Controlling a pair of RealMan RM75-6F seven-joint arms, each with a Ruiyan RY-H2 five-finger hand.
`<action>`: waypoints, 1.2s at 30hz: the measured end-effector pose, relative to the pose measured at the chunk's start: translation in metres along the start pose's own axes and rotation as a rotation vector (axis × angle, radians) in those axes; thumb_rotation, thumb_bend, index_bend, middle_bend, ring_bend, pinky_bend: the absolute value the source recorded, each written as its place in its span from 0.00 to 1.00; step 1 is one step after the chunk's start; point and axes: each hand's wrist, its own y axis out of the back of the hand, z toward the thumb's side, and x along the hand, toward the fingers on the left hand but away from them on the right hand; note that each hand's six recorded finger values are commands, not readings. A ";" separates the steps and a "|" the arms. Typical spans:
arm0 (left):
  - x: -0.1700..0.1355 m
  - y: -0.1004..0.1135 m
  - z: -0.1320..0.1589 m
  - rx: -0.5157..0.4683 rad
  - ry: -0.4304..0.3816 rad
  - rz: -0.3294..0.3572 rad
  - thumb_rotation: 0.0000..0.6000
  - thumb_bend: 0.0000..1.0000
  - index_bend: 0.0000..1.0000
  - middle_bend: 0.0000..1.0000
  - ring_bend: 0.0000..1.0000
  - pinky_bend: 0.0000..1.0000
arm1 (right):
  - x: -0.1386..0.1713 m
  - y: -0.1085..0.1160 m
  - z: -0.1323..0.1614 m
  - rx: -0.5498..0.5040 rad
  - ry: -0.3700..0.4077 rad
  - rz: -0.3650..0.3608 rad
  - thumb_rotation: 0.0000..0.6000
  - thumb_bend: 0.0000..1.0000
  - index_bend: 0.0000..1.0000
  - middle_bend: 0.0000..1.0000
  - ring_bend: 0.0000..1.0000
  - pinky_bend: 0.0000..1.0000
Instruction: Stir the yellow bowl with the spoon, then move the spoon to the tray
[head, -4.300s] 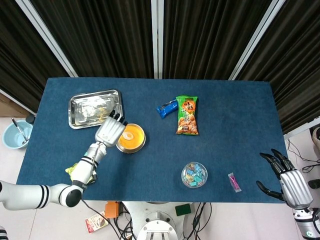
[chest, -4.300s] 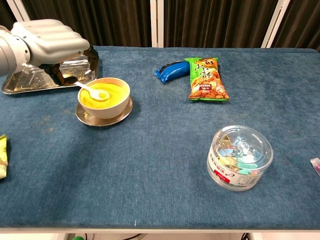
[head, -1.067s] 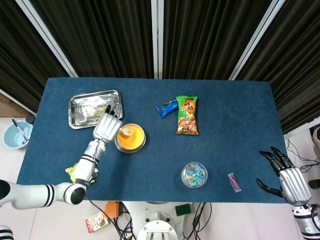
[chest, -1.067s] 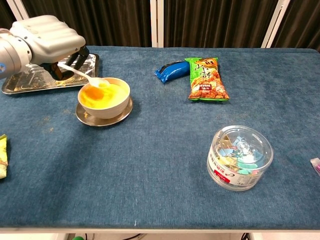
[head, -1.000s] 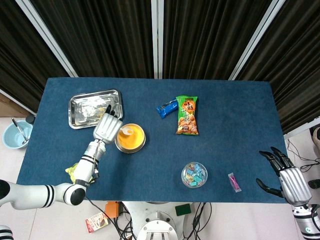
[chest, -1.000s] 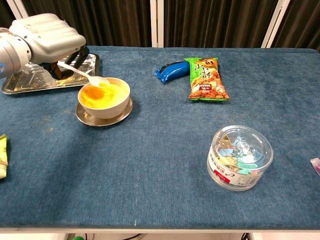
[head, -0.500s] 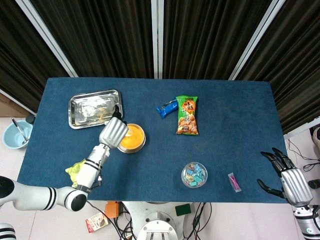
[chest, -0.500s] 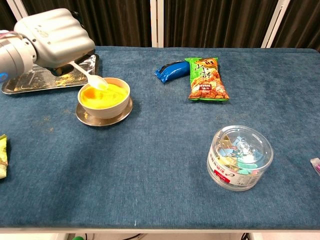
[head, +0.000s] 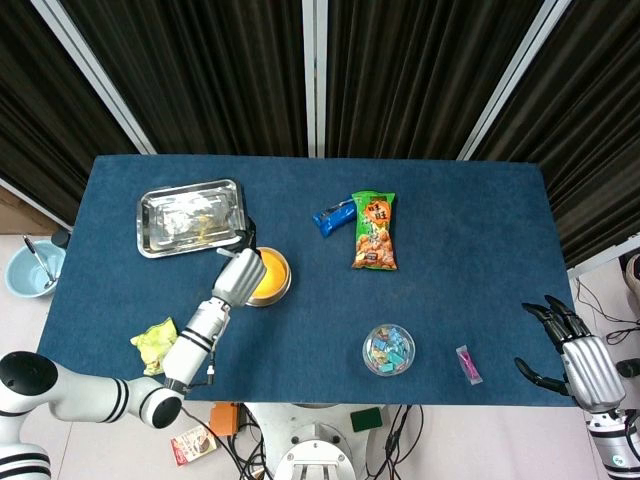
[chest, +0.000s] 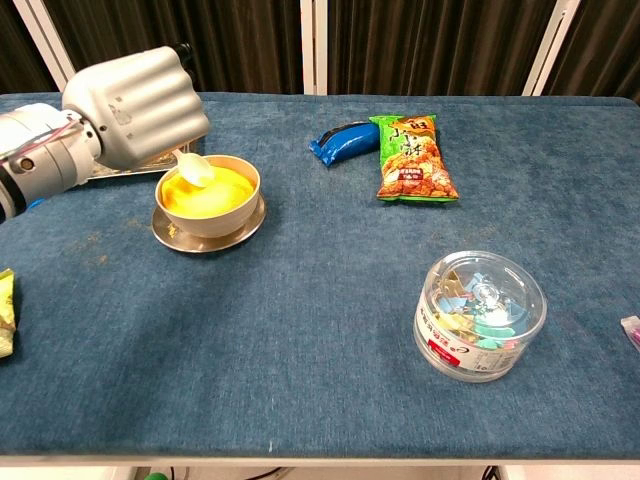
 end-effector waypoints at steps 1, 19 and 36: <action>0.000 -0.001 0.001 0.011 -0.003 -0.002 1.00 0.43 0.59 0.57 0.35 0.18 | 0.000 0.000 0.000 0.000 0.000 0.001 1.00 0.24 0.17 0.21 0.08 0.19; -0.004 -0.007 0.000 0.086 -0.040 -0.008 1.00 0.44 0.59 0.57 0.35 0.18 | -0.003 -0.003 0.002 0.000 0.001 0.010 1.00 0.24 0.18 0.21 0.08 0.19; 0.002 0.008 0.018 -0.063 -0.061 0.023 1.00 0.44 0.59 0.57 0.35 0.18 | 0.000 0.000 0.000 0.001 -0.009 0.003 1.00 0.24 0.17 0.21 0.08 0.19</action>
